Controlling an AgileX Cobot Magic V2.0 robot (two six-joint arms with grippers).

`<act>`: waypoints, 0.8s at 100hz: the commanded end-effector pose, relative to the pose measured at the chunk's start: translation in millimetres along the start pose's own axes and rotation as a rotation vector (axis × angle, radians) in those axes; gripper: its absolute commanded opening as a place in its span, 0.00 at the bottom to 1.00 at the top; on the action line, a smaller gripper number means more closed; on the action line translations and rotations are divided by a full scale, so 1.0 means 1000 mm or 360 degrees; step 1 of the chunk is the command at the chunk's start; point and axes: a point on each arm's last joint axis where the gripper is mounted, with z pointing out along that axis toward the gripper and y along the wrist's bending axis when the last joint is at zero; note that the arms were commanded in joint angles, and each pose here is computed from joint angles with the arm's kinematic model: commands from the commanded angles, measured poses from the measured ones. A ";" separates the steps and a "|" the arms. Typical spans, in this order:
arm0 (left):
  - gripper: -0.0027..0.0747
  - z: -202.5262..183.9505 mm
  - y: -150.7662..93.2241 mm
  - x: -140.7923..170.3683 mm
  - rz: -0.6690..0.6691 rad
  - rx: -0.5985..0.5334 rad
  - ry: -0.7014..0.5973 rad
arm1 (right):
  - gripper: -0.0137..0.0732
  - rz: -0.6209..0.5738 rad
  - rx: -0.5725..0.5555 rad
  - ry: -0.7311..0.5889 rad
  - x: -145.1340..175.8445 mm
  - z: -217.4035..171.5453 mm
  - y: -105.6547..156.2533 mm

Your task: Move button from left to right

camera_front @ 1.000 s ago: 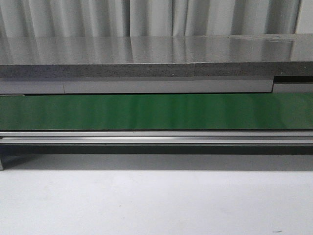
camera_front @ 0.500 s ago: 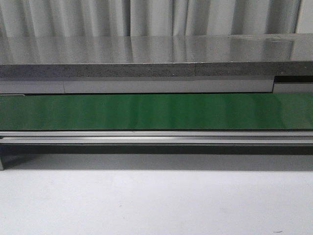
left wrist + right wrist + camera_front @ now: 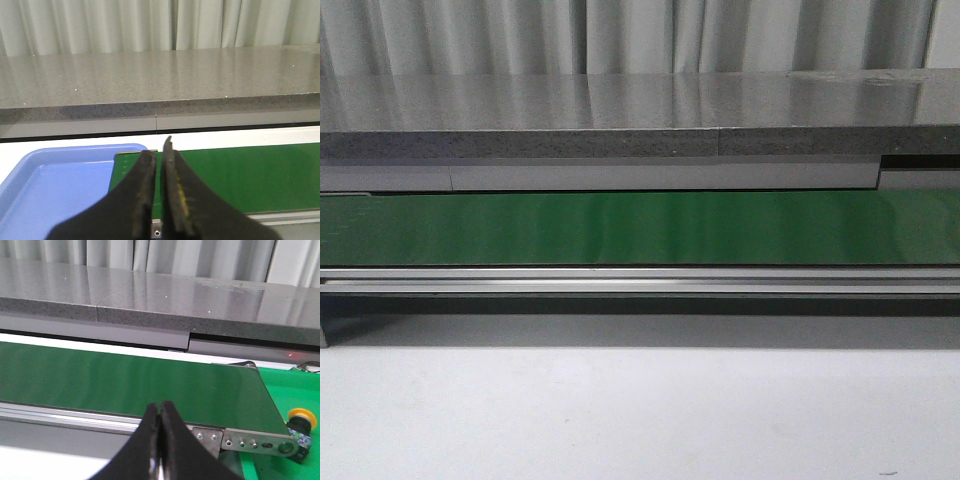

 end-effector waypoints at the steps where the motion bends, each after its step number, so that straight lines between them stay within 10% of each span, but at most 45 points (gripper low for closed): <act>1: 0.04 -0.001 0.003 -0.015 -0.0014 -0.0033 -0.0142 | 0.08 -0.0020 -0.0001 -0.0145 -0.008 -0.002 0.000; 80: 0.04 -0.001 0.004 -0.007 -0.0102 -0.0069 -0.0135 | 0.08 -0.0020 -0.0001 -0.0145 -0.008 -0.002 0.000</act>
